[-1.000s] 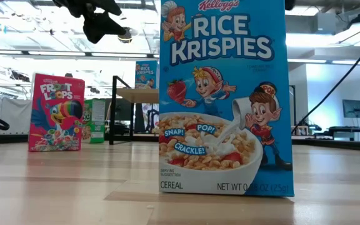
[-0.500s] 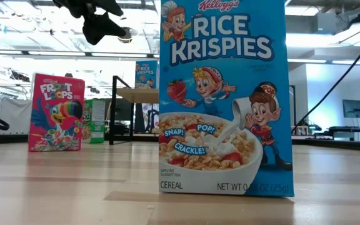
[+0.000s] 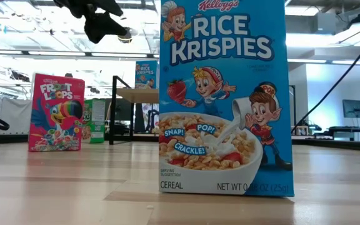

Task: Stack cereal on shelf
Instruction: Put the top green cereal box on the shelf aligned with the green cereal box

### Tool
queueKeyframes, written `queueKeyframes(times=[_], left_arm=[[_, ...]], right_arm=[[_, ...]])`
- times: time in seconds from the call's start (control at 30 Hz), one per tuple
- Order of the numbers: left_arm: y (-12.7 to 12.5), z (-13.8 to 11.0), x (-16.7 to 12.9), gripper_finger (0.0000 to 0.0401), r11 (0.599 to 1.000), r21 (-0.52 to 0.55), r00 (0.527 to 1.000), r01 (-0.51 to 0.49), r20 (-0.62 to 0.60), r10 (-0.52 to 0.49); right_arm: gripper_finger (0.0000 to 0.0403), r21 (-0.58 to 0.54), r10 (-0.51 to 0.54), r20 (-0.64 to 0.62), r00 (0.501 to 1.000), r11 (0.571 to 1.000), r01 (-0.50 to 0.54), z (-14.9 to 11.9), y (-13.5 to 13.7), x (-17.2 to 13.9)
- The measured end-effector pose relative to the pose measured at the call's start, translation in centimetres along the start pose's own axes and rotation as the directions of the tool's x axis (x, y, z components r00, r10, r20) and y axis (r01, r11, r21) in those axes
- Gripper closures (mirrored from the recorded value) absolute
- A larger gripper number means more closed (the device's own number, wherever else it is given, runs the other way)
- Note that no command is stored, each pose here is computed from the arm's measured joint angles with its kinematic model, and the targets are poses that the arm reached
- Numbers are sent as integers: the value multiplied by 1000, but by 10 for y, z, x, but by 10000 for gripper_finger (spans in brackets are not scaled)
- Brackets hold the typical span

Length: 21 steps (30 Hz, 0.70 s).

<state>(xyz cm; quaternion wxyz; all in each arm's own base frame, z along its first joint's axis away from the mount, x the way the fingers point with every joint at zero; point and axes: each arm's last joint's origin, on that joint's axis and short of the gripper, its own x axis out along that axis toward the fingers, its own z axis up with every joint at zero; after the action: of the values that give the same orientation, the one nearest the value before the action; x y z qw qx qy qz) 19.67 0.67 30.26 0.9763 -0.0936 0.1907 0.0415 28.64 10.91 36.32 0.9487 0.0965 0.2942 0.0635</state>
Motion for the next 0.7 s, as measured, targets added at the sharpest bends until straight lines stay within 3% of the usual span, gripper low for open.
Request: queueKeyframes(times=[0.13, 0.37, 0.7], left_arm=[[5, 1, 0, 170, 987, 133, 995, -95, 21, 93], [18, 10, -2, 170, 910, 280, 952, -307, 114, 286], [40, 18, -8, 170, 749, 279, 799, -602, 194, 570]], right_arm=[[45, -45, -48, 11, 999, 998, 48, 6, -17, 2], [45, -193, -142, 5, 990, 971, 141, 12, -48, 3], [45, -350, -371, 15, 928, 868, 352, 24, -115, -5]])
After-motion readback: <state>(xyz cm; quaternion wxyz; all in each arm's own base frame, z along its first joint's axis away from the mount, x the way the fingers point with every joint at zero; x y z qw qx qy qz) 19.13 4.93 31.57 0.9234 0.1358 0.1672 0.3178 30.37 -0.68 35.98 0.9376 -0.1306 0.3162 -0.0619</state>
